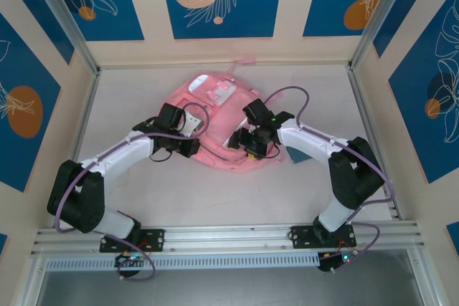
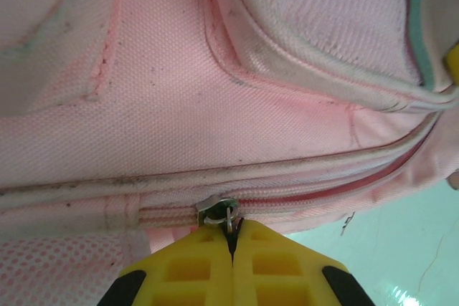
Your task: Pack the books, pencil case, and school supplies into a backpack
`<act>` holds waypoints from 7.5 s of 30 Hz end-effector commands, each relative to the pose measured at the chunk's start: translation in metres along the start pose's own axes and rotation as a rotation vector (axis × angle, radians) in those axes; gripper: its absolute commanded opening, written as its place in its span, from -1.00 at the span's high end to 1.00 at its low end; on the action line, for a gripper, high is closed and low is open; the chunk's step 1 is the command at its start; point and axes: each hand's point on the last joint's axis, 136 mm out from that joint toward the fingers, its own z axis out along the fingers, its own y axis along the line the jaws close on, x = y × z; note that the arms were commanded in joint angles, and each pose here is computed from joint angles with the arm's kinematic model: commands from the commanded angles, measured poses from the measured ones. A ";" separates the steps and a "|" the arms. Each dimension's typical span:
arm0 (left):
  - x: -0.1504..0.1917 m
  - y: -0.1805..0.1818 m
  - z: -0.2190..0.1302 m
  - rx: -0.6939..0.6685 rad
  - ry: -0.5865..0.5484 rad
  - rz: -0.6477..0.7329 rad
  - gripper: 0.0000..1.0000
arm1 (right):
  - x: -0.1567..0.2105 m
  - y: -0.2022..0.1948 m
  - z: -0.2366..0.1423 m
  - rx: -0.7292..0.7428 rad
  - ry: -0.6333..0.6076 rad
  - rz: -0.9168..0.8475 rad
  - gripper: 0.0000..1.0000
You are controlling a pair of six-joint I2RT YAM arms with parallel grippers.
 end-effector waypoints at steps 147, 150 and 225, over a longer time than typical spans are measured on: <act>-0.023 -0.018 0.035 0.106 -0.074 -0.696 0.40 | -0.007 0.033 0.012 0.337 -0.412 -0.174 0.09; -0.022 -0.013 0.031 0.076 -0.082 -0.700 0.36 | -0.013 0.031 0.014 0.368 -0.429 -0.174 0.09; -0.014 0.043 0.024 -0.193 -0.130 -0.752 0.18 | -0.001 -0.053 -0.030 0.706 -0.325 -0.484 0.96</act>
